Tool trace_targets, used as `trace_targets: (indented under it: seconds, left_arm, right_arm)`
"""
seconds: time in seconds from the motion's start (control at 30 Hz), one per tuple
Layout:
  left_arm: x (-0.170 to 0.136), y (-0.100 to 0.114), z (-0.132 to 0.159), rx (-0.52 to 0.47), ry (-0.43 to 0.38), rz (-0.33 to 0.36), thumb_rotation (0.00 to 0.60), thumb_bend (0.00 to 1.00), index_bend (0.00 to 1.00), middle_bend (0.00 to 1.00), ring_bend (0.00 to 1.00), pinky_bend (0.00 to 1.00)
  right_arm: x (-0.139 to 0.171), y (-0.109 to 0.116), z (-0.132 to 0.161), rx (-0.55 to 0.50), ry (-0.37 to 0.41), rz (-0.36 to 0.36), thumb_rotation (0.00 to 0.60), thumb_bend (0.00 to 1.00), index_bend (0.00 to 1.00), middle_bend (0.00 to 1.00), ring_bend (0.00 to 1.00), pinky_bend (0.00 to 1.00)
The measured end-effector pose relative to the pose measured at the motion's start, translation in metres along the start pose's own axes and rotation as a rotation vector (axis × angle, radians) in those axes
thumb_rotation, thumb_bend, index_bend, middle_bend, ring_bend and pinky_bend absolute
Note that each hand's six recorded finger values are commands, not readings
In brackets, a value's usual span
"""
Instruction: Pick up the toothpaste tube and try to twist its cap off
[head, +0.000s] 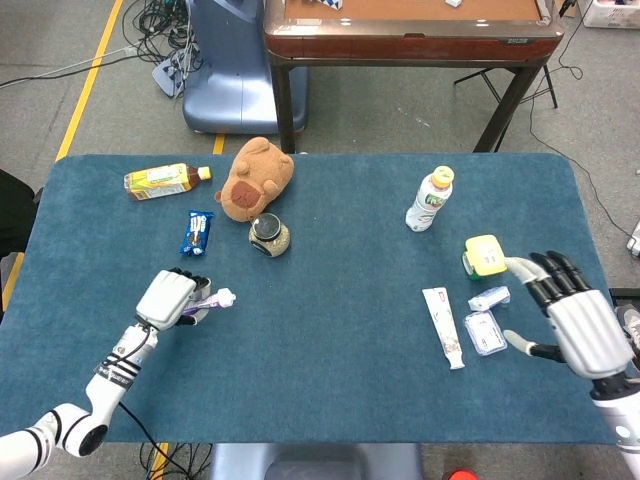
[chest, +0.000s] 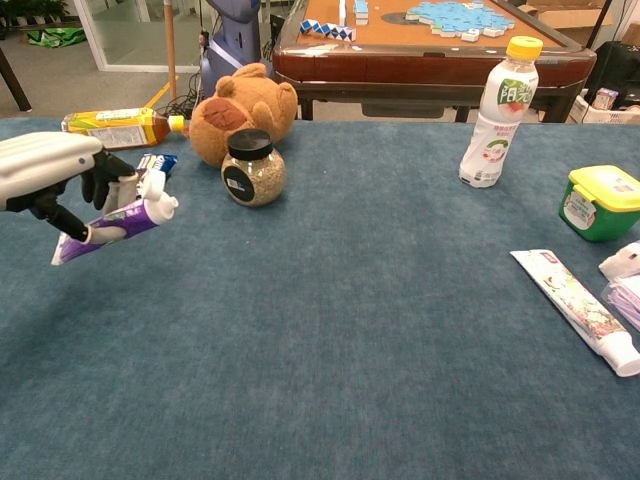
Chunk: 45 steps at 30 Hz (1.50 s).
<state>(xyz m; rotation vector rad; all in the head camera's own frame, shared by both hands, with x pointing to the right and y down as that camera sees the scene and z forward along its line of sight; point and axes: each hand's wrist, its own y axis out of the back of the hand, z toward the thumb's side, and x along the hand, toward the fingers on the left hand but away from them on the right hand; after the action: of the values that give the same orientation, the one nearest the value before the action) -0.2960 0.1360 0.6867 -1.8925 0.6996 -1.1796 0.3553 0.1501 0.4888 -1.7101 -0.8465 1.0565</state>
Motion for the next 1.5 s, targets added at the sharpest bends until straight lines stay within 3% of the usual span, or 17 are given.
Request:
trace_targets:
  seconds: [0.23, 0.5, 0.8, 1.5]
  left_arm:
    - [0.010, 0.023, 0.038, -0.057, -0.088, -0.006, 0.600, 0.42, 0.59, 0.70, 0.56, 0.47]
    - [0.023, 0.038, 0.068, -0.057, -0.144, -0.038, 0.600, 0.43, 0.60, 0.71, 0.56, 0.47]
    - [0.035, 0.045, 0.088, -0.056, -0.160, -0.063, 0.600, 0.43, 0.60, 0.72, 0.57, 0.47]
    - [0.046, 0.043, 0.099, -0.046, -0.139, -0.093, 0.600, 0.43, 0.60, 0.72, 0.57, 0.47]
  right_arm:
    - [-0.044, -0.006, 0.070, -0.025, 0.248, 0.020, 0.600, 0.25, 0.17, 0.20, 0.12, 0.11]
    - [-0.078, -0.029, 0.135, -0.036, 0.410, 0.034, 0.600, 0.32, 0.25, 0.10, 0.02, 0.11]
    - [-0.099, -0.054, 0.178, -0.044, 0.473, 0.062, 0.600, 0.34, 0.28, 0.08, 0.00, 0.07]
    - [-0.147, -0.101, 0.222, -0.022, 0.499, 0.130, 0.600, 0.34, 0.28, 0.05, 0.00, 0.05]
